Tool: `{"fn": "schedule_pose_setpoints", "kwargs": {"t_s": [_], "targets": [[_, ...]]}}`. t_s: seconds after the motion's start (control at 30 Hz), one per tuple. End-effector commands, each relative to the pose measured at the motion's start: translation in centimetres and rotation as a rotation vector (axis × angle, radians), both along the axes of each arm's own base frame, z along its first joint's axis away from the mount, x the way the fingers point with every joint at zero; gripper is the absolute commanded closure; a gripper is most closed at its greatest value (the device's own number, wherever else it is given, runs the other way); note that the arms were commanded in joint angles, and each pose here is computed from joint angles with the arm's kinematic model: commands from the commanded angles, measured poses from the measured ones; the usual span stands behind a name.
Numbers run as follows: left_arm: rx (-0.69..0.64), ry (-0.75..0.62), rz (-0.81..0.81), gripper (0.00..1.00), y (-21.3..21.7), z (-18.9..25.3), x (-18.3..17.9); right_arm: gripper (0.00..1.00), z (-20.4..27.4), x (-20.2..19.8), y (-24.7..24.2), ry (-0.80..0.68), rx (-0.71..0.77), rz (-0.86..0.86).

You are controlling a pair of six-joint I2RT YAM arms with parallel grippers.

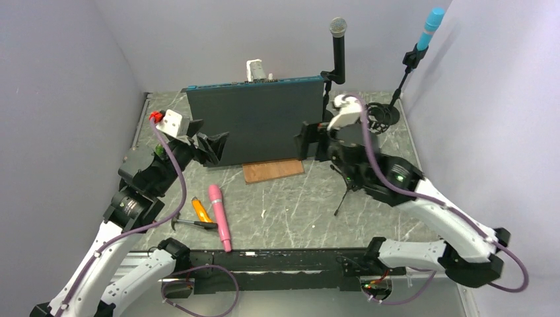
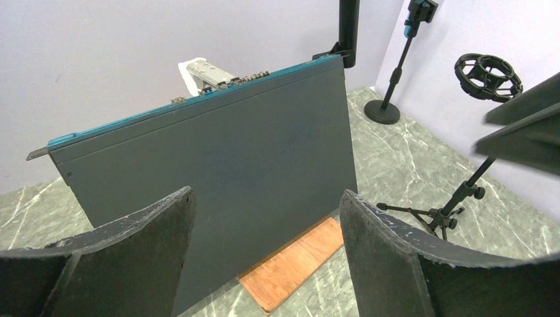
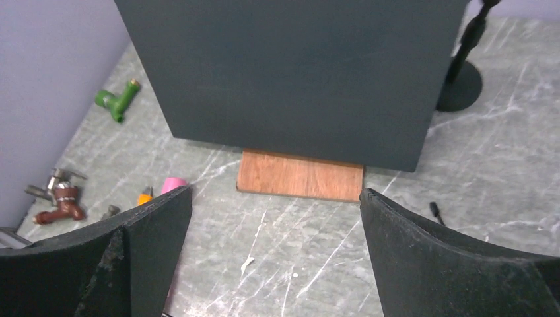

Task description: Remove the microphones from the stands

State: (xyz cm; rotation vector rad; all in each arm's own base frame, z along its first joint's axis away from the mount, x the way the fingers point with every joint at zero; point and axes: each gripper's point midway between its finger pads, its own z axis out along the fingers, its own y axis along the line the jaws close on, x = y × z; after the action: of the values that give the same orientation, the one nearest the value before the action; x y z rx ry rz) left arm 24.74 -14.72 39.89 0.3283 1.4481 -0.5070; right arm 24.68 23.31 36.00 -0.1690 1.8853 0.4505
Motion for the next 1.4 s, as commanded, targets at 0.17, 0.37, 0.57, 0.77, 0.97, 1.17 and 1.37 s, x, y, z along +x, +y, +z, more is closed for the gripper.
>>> {"fn": "schedule_pose_setpoints", "kwargs": {"t_s": [0.17, 0.37, 0.57, 0.77, 0.97, 1.17, 1.37], "targets": [[-0.016, -0.04, -0.021, 0.16, -0.4, 1.0, -0.2, 0.0, 4.2, -1.8, -12.1, -0.111, 0.02, -0.376], [-0.019, -0.042, -0.029, 0.16, -0.6, 1.0, -0.4, 0.0, 3.4, -2.6, -16.6, -0.067, -0.06, -0.593], [-0.021, -0.037, -0.054, 0.16, -1.1, 0.9, -0.5, 0.01, -0.2, -3.1, -16.9, 0.036, -0.122, -0.614], [-0.013, -0.004, -0.147, 0.15, -3.1, 0.1, -0.5, 0.02, -6.4, -3.5, -16.8, 0.174, -0.154, -0.596], [-0.003, 0.027, -0.331, 0.15, -6.5, -1.3, -1.0, 0.13, -10.4, -1.4, -16.5, 0.213, -0.134, -0.534], [0.049, 0.055, -0.476, 0.16, -9.8, -3.8, -1.6, 0.23, -10.7, 1.1, -15.0, 0.121, -0.069, -0.452], [0.112, 0.095, -0.577, 0.18, -13.1, -6.5, -2.8, 0.32, -12.7, 2.6, -14.9, 0.088, -0.059, -0.464]]}}
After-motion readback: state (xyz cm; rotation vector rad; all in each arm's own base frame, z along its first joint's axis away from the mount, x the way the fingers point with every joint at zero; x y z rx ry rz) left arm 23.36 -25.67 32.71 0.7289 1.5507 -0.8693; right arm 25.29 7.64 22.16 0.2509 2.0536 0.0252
